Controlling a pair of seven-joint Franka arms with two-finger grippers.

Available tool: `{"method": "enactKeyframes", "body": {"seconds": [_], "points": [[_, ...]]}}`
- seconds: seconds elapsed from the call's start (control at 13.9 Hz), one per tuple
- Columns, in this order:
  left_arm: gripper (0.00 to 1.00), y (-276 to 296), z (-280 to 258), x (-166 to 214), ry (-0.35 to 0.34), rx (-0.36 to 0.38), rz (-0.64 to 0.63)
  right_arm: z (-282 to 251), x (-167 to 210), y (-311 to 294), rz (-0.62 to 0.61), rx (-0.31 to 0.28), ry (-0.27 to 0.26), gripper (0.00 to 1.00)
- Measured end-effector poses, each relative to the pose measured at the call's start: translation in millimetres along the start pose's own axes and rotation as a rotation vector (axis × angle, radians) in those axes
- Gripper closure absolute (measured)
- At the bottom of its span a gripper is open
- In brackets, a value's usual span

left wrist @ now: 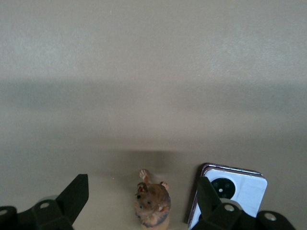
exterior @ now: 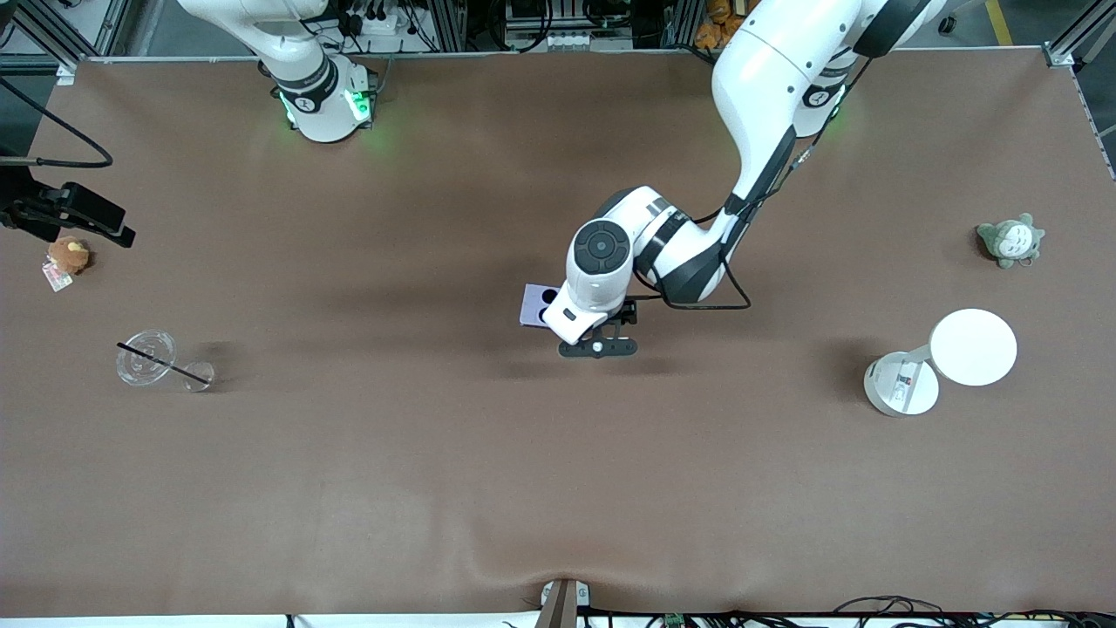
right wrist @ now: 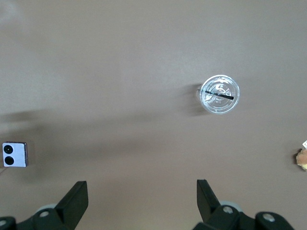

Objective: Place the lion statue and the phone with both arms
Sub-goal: 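Lower the left gripper and close it on the lion statue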

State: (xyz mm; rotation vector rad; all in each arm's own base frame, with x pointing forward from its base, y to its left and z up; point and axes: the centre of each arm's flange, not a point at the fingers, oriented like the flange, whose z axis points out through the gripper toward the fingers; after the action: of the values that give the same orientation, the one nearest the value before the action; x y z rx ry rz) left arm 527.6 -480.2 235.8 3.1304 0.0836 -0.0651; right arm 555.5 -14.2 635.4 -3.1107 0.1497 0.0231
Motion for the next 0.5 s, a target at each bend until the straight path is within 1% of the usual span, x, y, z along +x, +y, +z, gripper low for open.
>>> {"method": "enactKeyframes", "body": {"seconds": [0.22, 0.29, 0.36, 0.5], "points": [[0.0, 5, 3, -8, -0.008, 0.004, -0.025, 6, 2, -5, -0.008, -0.001, -0.011, 0.0], [0.04, 5, 6, -10, -0.012, 0.008, -0.024, 8, 3, -7, -0.011, -0.002, -0.016, 0.0], [0.04, 4, 10, -13, -0.017, 0.014, -0.022, 10, 4, -8, -0.013, -0.002, -0.024, 0.0], [0.15, 2, 15, -16, -0.026, 0.024, -0.02, 15, 4, -9, -0.014, -0.004, -0.041, 0.0]]}}
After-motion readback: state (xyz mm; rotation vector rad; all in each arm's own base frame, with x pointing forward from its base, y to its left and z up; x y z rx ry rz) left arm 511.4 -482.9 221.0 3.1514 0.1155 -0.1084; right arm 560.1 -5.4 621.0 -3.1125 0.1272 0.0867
